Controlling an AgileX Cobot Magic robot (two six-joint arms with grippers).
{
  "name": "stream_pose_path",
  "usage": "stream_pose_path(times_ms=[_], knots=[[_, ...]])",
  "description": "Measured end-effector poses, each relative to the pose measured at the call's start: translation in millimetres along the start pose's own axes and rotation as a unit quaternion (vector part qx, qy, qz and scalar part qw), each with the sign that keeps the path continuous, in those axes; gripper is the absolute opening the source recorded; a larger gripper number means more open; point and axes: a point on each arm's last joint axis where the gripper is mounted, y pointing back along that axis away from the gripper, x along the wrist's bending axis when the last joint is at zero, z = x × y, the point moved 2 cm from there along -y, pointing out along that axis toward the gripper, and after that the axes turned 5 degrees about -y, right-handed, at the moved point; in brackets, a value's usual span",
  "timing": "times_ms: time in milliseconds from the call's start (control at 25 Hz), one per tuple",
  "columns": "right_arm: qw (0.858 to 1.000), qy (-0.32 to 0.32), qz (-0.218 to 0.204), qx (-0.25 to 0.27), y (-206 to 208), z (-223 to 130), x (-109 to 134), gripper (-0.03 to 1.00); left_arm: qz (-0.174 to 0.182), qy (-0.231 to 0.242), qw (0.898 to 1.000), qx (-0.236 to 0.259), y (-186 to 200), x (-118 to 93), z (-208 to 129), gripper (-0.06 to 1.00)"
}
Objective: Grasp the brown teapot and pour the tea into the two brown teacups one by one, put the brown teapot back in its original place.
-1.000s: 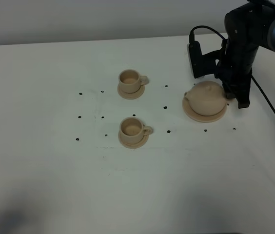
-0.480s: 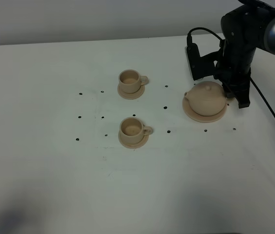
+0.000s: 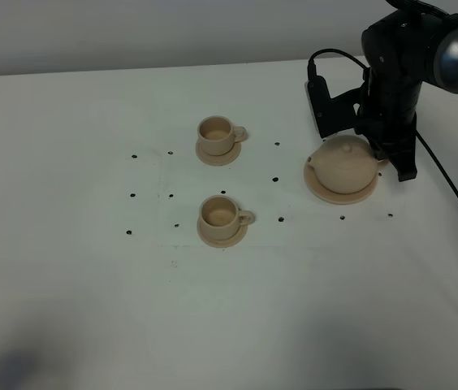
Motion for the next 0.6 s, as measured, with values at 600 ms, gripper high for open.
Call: stream_pose_path(times_ms=[600], knots=[[0.999,-0.039,0.028,-0.005,10.4,1.0,0.9,0.09,0.0,-0.001,1.0,0.0,0.0,0.0,0.0,0.43]])
